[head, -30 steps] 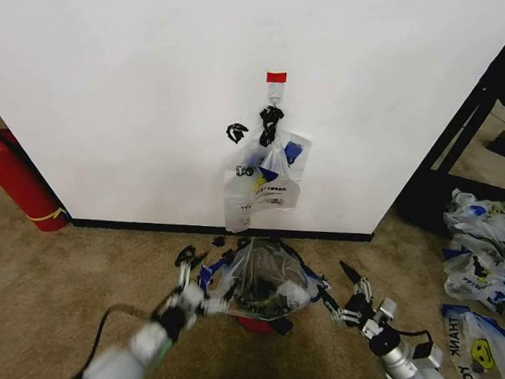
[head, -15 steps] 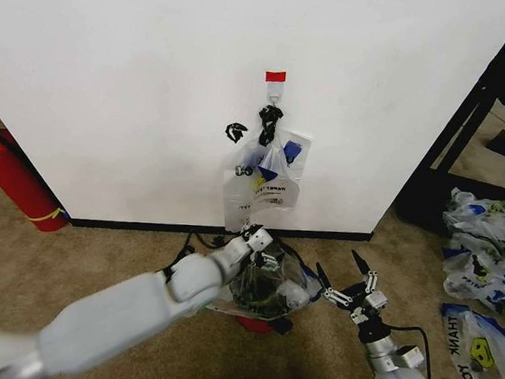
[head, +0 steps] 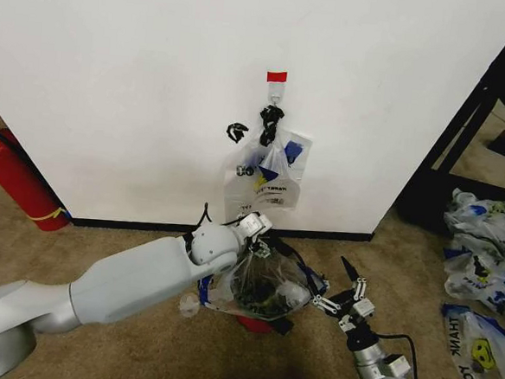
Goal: Pick up the garbage bag from the wall and place it over the trash bin.
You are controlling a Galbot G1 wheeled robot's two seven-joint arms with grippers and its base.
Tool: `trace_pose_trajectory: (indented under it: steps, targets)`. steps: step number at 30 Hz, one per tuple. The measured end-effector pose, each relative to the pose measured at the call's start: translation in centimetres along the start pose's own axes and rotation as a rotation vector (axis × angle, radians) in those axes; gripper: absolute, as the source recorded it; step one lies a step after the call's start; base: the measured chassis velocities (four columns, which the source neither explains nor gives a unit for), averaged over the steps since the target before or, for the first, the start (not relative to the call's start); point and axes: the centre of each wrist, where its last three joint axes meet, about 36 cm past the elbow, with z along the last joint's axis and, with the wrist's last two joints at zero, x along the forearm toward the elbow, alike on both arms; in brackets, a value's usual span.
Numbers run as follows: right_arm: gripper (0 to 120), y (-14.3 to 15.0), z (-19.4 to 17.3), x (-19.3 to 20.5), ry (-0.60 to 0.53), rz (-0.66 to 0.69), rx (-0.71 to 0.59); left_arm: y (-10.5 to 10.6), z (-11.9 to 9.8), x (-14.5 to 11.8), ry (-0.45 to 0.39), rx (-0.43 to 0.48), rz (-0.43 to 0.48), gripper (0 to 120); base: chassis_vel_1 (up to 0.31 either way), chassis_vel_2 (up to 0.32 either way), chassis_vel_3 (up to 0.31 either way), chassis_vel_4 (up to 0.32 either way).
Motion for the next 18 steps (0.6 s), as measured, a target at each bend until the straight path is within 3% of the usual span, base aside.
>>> trace_pose_trajectory:
  steps: [8, 13, 18]
  targets:
    - [100, 1.1, 0.0, 0.7, -0.008, 0.002, -0.001, -2.2, -0.2, -2.7, 0.048, -0.047, 0.040, 98, 0.000, 0.000, 0.000, 0.000]
    - [100, 1.6, 0.0, 1.3, -0.017, 0.011, -0.001, -2.2, 0.0, -3.7, 0.072, -0.047, 0.042, 85, 0.000, 0.000, 0.000, 0.000]
    - [100, 1.8, 0.0, 1.9, -0.016, 0.016, 0.003, -2.0, -0.3, -3.4, 0.075, 0.001, 0.008, 63, 0.000, 0.000, 0.000, 0.000]
